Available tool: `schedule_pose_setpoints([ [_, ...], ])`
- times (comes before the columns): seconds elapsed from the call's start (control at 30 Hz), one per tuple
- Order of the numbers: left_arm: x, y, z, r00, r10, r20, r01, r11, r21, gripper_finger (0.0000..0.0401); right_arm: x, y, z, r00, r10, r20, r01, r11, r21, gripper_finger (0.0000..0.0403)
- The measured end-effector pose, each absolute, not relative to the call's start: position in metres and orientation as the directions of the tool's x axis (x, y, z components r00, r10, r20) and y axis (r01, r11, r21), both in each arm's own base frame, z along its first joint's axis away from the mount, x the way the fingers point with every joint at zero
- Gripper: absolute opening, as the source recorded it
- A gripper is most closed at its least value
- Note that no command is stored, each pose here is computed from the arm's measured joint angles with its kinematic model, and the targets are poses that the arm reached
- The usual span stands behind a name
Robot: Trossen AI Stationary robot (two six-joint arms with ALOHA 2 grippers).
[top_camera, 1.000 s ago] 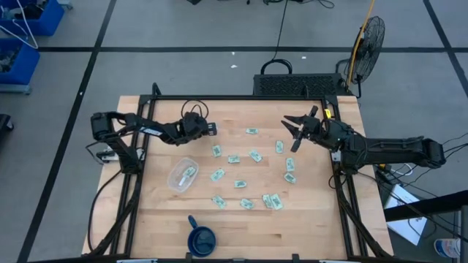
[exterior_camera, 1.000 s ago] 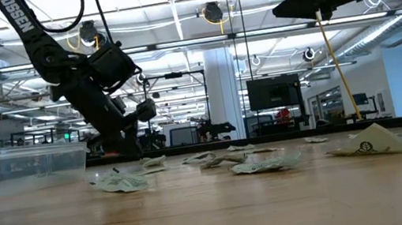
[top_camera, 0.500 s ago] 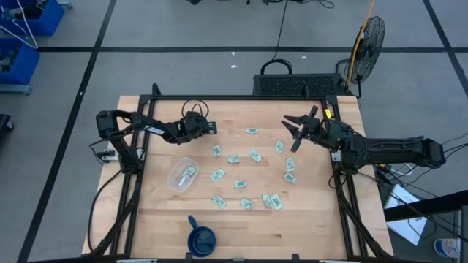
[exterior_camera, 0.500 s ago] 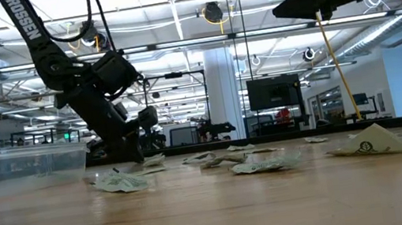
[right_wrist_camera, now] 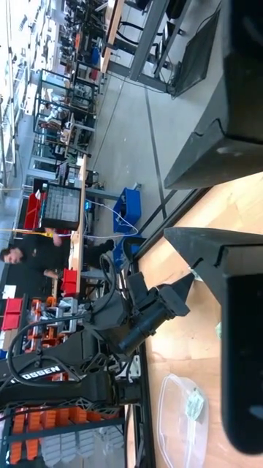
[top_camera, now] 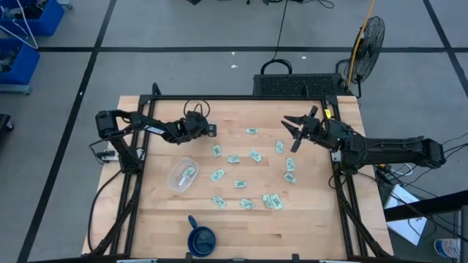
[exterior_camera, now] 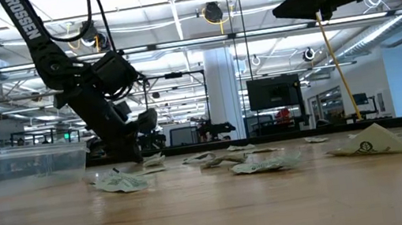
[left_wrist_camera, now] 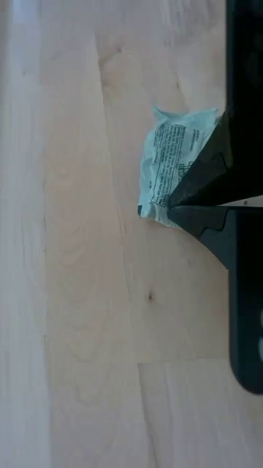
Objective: Pick and place Stevia / Truvia into bins
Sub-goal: Put the stevia packet into the transparent container
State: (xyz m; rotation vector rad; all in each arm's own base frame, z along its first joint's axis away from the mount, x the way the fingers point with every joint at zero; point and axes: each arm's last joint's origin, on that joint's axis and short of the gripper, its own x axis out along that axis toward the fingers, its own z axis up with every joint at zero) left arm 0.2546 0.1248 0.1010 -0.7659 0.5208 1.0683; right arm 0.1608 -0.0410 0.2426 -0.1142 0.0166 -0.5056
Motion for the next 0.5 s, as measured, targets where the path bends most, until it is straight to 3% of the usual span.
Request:
schedule_pose_setpoints([
  [0.2,0.256,0.123,0.102,0.422,0.568,-0.707,-0.902,0.341,-0.265,0.0003,0.161,-0.041,0.243,0.875,-0.484,0.013,0.482,0.869,-0.113,0.0086],
  [0.5,0.271,0.115,0.113,0.578,0.533,-0.618,-0.804,0.502,-0.319,0.0002,0.161,-0.041,0.243,0.875,-0.485,0.012,0.483,0.868,-0.113,0.0086],
])
